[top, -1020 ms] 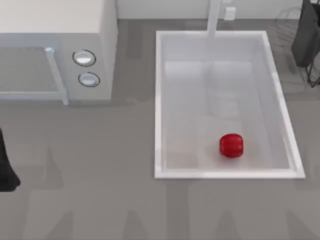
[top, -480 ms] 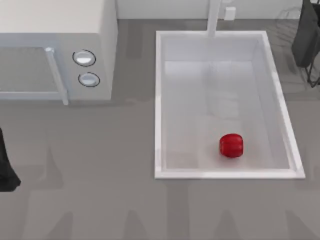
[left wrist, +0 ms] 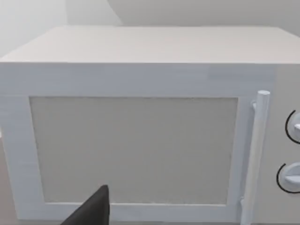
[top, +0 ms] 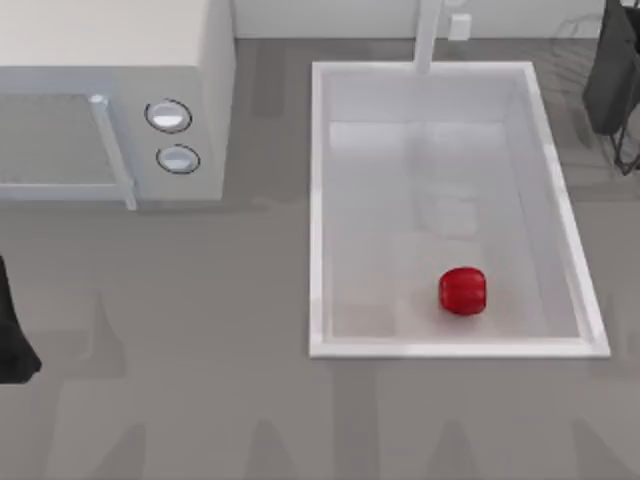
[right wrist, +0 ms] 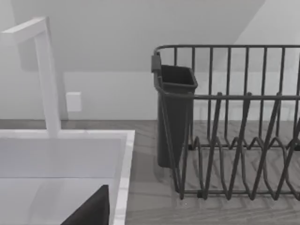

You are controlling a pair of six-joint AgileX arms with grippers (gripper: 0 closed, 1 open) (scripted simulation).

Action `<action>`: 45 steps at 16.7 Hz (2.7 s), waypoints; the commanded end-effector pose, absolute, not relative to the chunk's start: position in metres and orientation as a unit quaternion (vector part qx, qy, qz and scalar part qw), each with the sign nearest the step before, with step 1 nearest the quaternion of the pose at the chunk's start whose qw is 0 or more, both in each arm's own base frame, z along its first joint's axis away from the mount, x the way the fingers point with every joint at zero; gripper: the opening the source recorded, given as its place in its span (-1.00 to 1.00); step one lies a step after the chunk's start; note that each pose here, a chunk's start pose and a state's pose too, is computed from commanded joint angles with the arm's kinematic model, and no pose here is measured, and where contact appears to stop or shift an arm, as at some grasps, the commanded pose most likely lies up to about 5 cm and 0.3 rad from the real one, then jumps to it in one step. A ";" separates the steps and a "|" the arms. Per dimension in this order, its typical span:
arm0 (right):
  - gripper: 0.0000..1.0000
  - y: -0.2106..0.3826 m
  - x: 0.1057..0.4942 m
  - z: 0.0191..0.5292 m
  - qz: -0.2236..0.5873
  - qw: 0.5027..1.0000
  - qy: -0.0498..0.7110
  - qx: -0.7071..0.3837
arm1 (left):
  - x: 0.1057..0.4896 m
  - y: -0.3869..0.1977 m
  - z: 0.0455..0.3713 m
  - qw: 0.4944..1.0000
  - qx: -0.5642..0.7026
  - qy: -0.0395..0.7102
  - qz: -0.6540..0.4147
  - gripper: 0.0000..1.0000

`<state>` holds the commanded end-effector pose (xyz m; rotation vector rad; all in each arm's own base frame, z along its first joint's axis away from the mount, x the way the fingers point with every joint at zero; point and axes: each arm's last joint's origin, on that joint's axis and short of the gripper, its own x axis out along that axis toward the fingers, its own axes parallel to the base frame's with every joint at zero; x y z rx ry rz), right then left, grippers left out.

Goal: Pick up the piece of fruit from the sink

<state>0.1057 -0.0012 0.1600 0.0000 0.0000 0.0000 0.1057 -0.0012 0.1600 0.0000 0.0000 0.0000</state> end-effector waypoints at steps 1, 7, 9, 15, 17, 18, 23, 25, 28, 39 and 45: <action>1.00 -0.001 0.106 0.160 0.000 1.000 0.000 0.000 | 0.106 -0.001 0.160 1.000 0.000 0.000 0.000 1.00; 1.00 -0.001 0.106 0.160 0.000 1.000 0.000 0.000 | 0.106 -0.001 0.160 1.000 0.000 0.000 0.000 1.00; 1.00 0.000 0.106 0.166 0.003 1.000 0.010 0.004 | 0.106 -0.001 0.160 1.000 0.000 0.000 0.000 1.00; 1.00 0.009 0.123 0.218 0.034 0.990 0.129 0.035 | 0.106 -0.001 0.160 1.000 0.000 0.000 0.000 1.00; 1.00 0.016 0.141 0.240 0.044 0.979 0.194 0.046 | 0.106 -0.001 0.160 1.000 0.000 0.000 0.000 1.00; 1.00 0.020 0.153 0.250 0.049 0.971 0.229 0.051 | 0.106 -0.001 0.160 1.000 0.000 0.000 0.000 1.00; 1.00 0.058 0.238 0.276 0.057 0.906 0.415 0.061 | 0.106 -0.001 0.160 1.000 0.000 0.000 0.000 1.00; 1.00 0.080 0.276 0.269 0.052 0.870 0.486 0.057 | 0.106 -0.001 0.160 1.000 0.000 0.000 0.000 1.00; 1.00 0.114 0.326 0.241 0.038 0.814 0.579 0.043 | 0.106 -0.001 0.160 1.000 0.000 0.000 0.000 1.00; 1.00 0.176 0.386 0.159 -0.004 0.707 0.707 0.004 | 0.106 -0.001 0.160 1.000 0.000 0.000 0.000 1.00; 1.00 0.174 0.389 0.145 -0.005 0.707 0.708 0.005 | 0.106 -0.001 0.160 1.000 0.000 0.000 0.000 1.00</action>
